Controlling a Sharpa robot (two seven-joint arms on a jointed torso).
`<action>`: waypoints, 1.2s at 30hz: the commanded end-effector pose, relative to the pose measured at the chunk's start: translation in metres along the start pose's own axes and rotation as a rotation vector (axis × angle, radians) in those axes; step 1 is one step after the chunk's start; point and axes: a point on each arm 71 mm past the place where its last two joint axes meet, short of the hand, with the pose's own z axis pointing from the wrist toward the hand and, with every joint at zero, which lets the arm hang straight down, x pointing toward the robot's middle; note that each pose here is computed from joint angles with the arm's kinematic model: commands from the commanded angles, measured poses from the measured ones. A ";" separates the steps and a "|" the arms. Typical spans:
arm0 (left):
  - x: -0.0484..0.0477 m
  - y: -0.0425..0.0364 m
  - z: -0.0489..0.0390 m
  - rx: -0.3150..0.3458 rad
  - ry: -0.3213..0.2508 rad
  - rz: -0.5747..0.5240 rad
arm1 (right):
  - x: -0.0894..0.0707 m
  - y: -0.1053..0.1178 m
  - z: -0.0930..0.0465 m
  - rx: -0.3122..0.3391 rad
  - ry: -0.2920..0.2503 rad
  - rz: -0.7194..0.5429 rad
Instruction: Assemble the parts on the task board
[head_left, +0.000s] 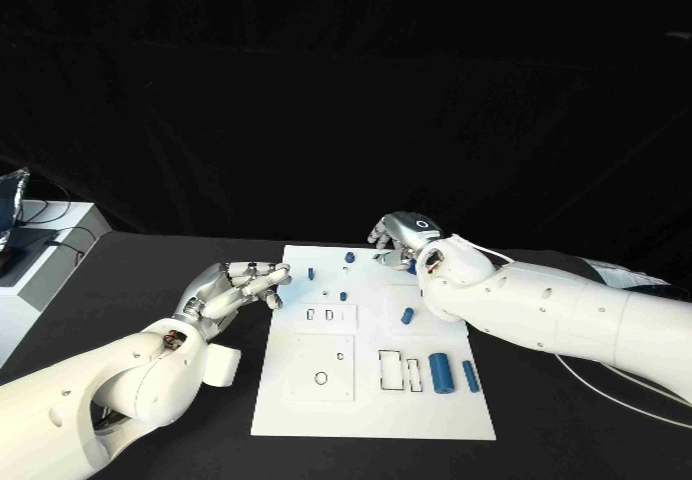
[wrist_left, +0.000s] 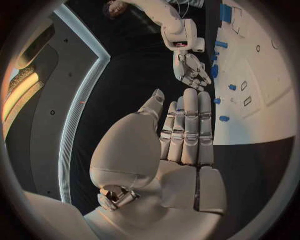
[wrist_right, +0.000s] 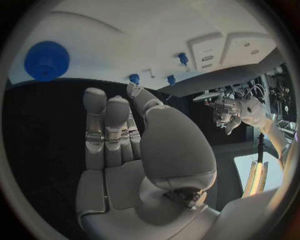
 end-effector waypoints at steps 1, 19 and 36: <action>0.0002 -0.0012 0.0008 0.019 0.024 -0.010 | -0.004 -0.011 -0.005 0.073 0.004 0.168; -0.0076 0.0005 0.0005 0.018 0.003 0.040 | -0.022 -0.085 -0.019 0.256 0.155 0.180; -0.0064 0.0015 0.0013 0.012 0.001 0.043 | -0.011 -0.080 -0.004 0.291 0.193 0.175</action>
